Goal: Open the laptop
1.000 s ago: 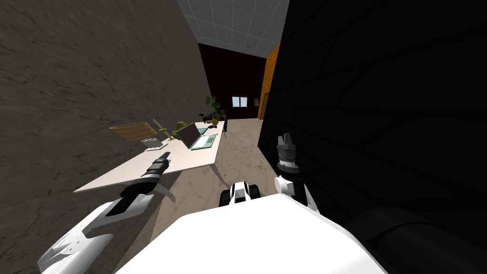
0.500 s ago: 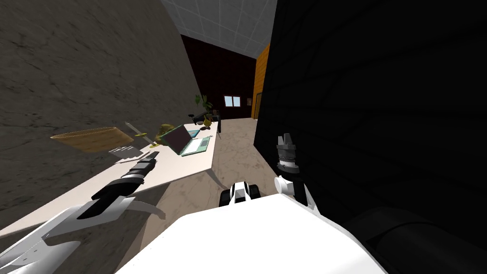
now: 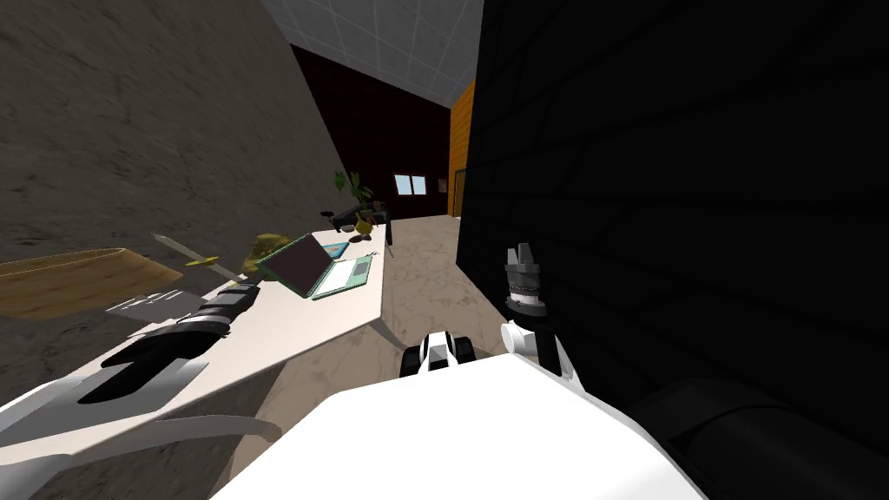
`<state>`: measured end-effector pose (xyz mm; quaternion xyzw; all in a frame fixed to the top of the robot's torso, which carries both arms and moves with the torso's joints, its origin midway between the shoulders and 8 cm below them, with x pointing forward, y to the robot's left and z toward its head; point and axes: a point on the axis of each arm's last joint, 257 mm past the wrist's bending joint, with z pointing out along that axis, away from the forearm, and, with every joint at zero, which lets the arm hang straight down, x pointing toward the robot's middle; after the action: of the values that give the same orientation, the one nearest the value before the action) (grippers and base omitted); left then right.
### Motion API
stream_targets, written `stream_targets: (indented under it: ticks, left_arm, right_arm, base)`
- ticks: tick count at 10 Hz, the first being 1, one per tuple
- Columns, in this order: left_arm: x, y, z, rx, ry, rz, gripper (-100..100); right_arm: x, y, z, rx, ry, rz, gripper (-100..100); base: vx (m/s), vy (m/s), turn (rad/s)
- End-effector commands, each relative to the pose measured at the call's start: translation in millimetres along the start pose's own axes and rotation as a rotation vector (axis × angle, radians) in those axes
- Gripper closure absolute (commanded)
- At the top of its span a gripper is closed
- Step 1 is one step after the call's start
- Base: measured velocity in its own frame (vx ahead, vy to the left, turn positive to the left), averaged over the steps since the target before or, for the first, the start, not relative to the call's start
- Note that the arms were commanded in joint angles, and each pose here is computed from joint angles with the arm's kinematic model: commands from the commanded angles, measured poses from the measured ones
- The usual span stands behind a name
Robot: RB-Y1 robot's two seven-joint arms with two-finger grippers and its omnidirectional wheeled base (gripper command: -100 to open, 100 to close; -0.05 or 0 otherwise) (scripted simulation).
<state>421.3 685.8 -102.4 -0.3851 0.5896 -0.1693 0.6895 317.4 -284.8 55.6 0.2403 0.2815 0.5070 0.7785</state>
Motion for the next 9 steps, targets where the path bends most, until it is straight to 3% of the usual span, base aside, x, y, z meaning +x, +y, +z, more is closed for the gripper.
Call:
stream_targets:
  ticks: [1, 3, 5, 6, 7, 8, 9]
  left_arm:
    - [-27.8, 4.7, 2.6, -0.030, -0.023, 0.046, -100]
    - [-45.5, 5.2, 4.3, -0.046, -0.038, 0.071, -100]
    - [-42.0, 4.2, 3.1, -0.042, -0.035, 0.066, -100]
    - [-41.9, 4.3, 3.0, -0.042, -0.035, 0.066, 100]
    - [-38.7, 5.8, 3.4, -0.044, -0.032, 0.143, 100]
    - [-38.7, 5.8, 3.4, -0.044, -0.032, 0.144, 100]
    - [-37.1, 6.5, 3.6, -0.045, -0.030, 0.183, 100]
  right_arm:
    - [0.0, 0.0, 0.0, 0.000, 0.000, 0.000, 0]
    - [0.0, 0.0, 0.0, 0.000, 0.000, 0.000, 0]
    - [0.0, 0.0, 0.0, 0.000, 0.000, 0.000, 0]
    - [0.0, 0.0, 0.0, 0.000, 0.000, 0.000, 0]
    - [0.0, 0.0, 0.0, 0.000, 0.000, 0.000, 0]
    - [0.0, 0.0, 0.0, 0.000, 0.000, 0.000, 0]
    - [0.0, 0.0, 0.0, 0.000, 0.000, 0.000, 0]
  base:
    - [0.025, 0.073, -0.201]
    - [0.022, 0.066, -0.193]
    - [0.005, 0.015, -0.011]
    - [0.000, 0.000, 0.000]
    - [0.030, -0.050, 0.001]
    - [0.035, -0.070, 0.005]
    - [0.032, -0.056, 0.003]
